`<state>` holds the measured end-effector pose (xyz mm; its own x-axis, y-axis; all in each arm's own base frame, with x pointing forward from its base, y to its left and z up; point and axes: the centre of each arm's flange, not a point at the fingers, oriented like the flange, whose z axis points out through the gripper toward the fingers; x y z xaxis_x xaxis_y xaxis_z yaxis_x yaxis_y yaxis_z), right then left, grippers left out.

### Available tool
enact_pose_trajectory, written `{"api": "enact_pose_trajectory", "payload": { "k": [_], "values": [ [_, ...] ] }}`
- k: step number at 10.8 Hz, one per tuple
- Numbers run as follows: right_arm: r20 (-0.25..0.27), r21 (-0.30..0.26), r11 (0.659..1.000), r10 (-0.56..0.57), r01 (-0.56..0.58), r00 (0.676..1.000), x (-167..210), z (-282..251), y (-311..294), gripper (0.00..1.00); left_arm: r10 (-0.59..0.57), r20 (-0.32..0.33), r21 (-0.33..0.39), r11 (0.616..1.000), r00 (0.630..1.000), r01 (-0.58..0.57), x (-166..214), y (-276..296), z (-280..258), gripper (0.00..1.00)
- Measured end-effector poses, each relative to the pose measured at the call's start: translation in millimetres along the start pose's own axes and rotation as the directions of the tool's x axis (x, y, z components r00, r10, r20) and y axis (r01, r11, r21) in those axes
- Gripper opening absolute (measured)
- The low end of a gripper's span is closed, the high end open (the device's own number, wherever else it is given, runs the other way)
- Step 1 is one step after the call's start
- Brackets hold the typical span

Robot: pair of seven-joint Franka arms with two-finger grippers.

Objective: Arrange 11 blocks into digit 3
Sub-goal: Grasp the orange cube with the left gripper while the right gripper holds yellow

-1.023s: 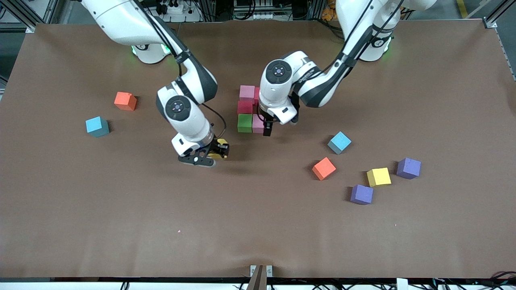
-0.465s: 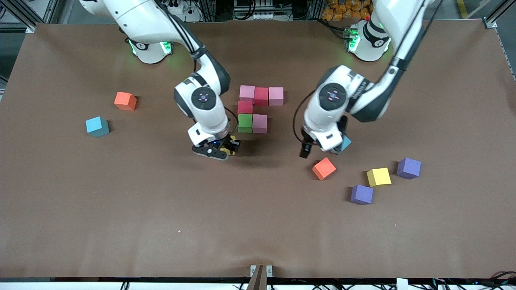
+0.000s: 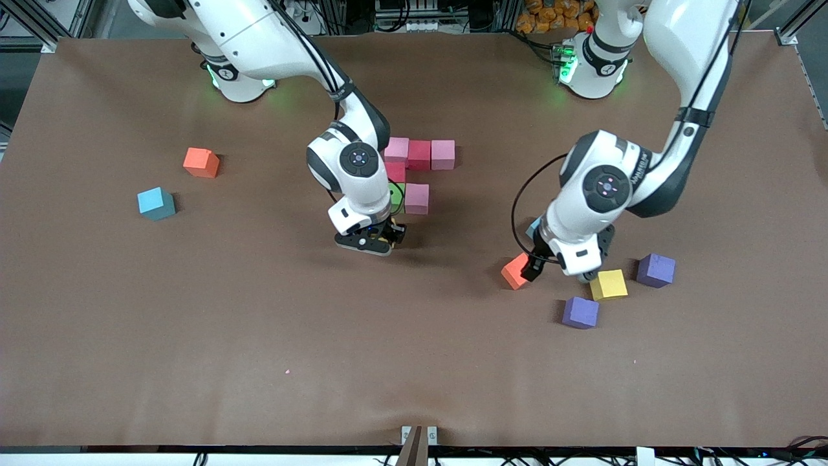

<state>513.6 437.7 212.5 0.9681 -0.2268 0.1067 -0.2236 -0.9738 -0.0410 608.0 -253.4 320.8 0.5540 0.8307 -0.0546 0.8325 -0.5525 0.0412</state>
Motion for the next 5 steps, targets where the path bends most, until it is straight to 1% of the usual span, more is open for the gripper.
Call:
{"api": "enact_pose_trajectory", "payload": {
  "k": [1,2,5],
  "values": [
    [-0.009,0.019,1.000,-0.005,0.005,1.000,-2,4,-3,0.52,0.051,0.004,-0.005,0.999,0.999,-0.050,13,3,2,1.00],
    [-0.010,0.030,0.999,-0.011,0.012,1.000,-6,6,-7,0.52,0.077,0.010,-0.009,0.997,0.997,-0.077,21,8,7,1.00],
    [-0.004,0.044,0.998,-0.036,0.036,0.999,-21,4,-19,0.52,0.105,0.028,0.002,0.995,0.994,-0.105,25,23,36,1.00]
  ]
}}
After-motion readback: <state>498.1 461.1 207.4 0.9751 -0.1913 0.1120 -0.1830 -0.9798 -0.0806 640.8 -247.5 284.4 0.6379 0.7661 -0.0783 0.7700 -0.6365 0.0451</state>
